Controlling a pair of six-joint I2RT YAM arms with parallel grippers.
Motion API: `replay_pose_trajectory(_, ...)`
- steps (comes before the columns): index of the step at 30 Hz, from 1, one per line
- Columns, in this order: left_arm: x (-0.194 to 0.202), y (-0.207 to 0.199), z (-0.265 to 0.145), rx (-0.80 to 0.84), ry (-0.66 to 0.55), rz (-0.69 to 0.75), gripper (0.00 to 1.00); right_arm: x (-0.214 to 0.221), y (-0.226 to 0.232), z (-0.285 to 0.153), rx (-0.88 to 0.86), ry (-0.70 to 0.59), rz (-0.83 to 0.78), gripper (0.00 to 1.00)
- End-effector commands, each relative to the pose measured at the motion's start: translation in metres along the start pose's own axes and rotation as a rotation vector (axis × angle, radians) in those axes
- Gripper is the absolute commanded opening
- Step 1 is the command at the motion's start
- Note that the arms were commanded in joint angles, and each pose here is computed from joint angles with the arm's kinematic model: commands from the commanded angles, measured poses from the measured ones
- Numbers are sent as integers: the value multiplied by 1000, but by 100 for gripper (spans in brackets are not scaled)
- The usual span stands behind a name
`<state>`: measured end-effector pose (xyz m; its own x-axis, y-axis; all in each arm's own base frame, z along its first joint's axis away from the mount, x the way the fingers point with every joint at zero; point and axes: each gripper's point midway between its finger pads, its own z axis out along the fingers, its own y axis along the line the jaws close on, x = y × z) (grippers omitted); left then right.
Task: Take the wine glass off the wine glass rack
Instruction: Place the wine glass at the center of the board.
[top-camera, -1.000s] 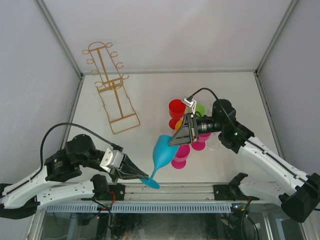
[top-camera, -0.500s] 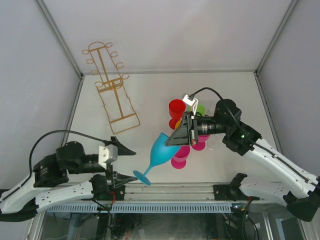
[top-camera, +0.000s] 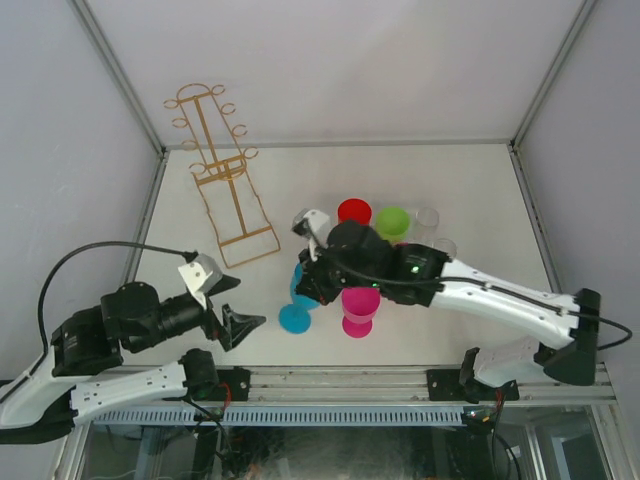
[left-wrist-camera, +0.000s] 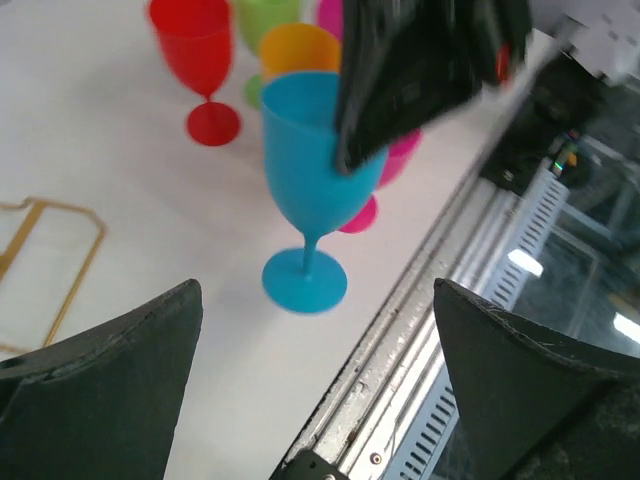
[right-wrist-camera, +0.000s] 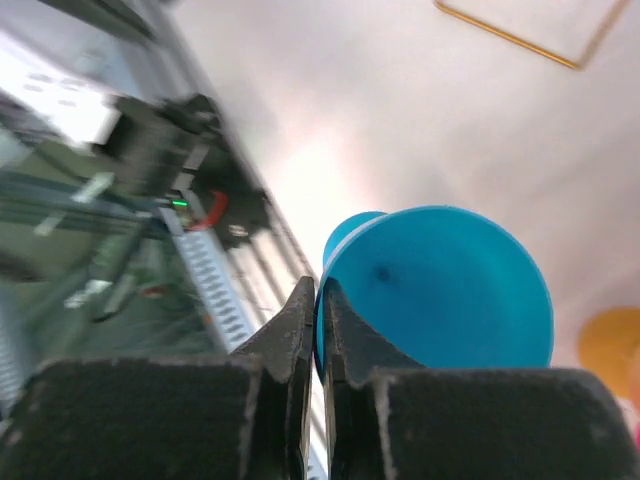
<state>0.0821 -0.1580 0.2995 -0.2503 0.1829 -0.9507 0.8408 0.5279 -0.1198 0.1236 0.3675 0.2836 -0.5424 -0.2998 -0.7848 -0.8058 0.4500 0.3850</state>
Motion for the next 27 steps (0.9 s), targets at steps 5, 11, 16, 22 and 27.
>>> replay_pose_trajectory(5,-53,73,-53,-429,-291,-275,100,31,-49,47,301,113,-208,0)
replay_pose_trajectory(11,-42,109,-96,-598,-437,-427,100,52,-66,67,390,184,-240,0)
replay_pose_trajectory(16,-35,114,-97,-644,-404,-434,100,58,-67,71,397,201,-241,7)
replay_pose_trajectory(22,-40,117,-93,-697,-374,-404,100,45,-61,59,403,190,-237,41)
replay_pose_trajectory(27,-46,123,-95,-755,-353,-358,100,1,-50,24,419,49,-244,58)
